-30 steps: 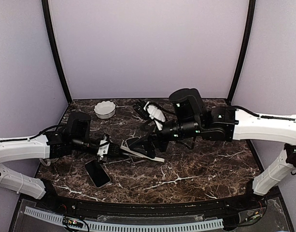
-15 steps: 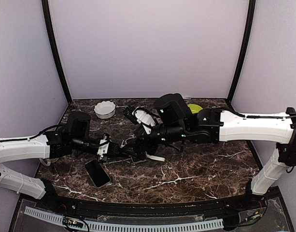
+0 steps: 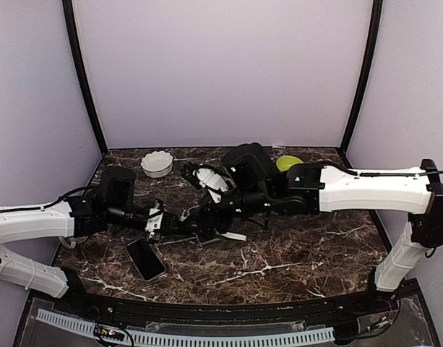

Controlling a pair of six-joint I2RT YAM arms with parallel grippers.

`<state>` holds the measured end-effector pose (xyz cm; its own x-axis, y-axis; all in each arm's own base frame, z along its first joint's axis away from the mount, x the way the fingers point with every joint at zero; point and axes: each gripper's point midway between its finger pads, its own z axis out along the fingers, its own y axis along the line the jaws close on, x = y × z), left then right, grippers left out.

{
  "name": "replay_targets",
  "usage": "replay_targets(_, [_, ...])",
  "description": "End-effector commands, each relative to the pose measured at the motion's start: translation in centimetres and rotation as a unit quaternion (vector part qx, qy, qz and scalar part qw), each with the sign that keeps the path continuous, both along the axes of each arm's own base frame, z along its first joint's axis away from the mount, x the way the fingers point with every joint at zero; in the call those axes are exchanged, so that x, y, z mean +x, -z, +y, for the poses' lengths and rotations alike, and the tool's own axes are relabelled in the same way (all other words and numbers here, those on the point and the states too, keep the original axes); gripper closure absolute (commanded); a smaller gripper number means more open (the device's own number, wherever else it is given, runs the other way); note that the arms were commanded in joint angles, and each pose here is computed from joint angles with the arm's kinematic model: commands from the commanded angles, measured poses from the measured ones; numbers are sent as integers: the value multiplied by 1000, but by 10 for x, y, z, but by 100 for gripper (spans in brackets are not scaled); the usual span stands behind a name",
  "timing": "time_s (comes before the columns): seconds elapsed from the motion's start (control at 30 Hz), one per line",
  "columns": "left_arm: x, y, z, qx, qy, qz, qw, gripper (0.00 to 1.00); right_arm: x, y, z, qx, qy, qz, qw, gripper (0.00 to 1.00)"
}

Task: Take the phone out of the phone case
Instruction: Remove the phone case from the phone.

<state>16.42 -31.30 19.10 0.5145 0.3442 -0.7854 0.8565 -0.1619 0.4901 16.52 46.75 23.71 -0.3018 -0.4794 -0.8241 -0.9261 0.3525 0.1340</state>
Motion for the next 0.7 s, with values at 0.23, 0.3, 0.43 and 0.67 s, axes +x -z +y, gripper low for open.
replay_targets(0.23, [-4,-30,-1,-46,16,-32,998,100,22,-9,5,-5,51,-28,998,24])
replay_targets(0.3, [-4,-31,-1,-47,15,-33,998,100,19,-11,6,-2,41,-27,999,24])
replay_targets(0.43, [-2,-33,-1,-49,9,-36,998,100,8,-8,3,1,13,-17,1000,24])
replay_targets(0.67, [-1,-38,2,-58,0,-46,997,100,14,10,-14,-57,30,-37,997,31])
